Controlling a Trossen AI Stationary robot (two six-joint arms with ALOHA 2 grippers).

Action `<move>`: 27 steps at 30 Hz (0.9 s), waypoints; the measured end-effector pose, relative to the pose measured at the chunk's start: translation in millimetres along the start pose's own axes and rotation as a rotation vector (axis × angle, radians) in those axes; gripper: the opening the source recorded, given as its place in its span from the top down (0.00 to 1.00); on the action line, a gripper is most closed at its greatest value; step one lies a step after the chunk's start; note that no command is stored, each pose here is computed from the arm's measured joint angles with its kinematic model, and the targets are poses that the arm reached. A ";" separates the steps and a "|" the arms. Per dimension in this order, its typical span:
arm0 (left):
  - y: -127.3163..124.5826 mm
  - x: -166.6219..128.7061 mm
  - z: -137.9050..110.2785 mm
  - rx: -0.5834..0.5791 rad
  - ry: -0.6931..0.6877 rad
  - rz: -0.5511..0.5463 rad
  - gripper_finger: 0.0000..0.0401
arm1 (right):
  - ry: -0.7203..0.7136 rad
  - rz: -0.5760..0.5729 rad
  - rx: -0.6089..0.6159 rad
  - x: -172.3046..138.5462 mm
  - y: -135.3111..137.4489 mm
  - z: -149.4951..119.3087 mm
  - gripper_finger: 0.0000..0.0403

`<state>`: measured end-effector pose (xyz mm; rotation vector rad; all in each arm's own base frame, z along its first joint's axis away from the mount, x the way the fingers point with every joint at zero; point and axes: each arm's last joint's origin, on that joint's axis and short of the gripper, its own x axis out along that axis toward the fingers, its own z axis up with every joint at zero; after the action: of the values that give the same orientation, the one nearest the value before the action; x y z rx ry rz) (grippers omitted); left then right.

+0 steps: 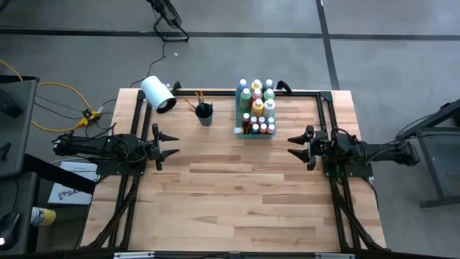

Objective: Pick & Place Paint Supplies
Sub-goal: Return to Home Position

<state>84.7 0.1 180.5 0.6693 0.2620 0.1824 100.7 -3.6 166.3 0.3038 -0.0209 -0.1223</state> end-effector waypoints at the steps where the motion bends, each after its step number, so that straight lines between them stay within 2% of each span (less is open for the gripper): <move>1: 0.0 0.0 0.0 0.000 0.000 0.000 0.47 | 0.000 0.000 -0.009 0.0 0.0 0.0 0.41; 17: 0.0 -0.1 0.0 0.001 -0.001 0.000 0.47 | 0.000 0.000 -0.018 0.0 0.0 -0.2 0.41; 23: 4.4 -0.3 5.9 0.079 -0.057 0.046 0.47 | -0.001 0.000 -0.018 0.0 0.0 -0.1 0.41; 27: 5.5 -0.5 7.3 0.075 -0.070 0.057 0.47 | -0.001 0.000 -0.018 0.0 0.0 -0.1 0.41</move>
<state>86.0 -0.1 189.6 0.7563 0.1832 0.2035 100.7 -3.6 166.1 0.2857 -0.0205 -0.1223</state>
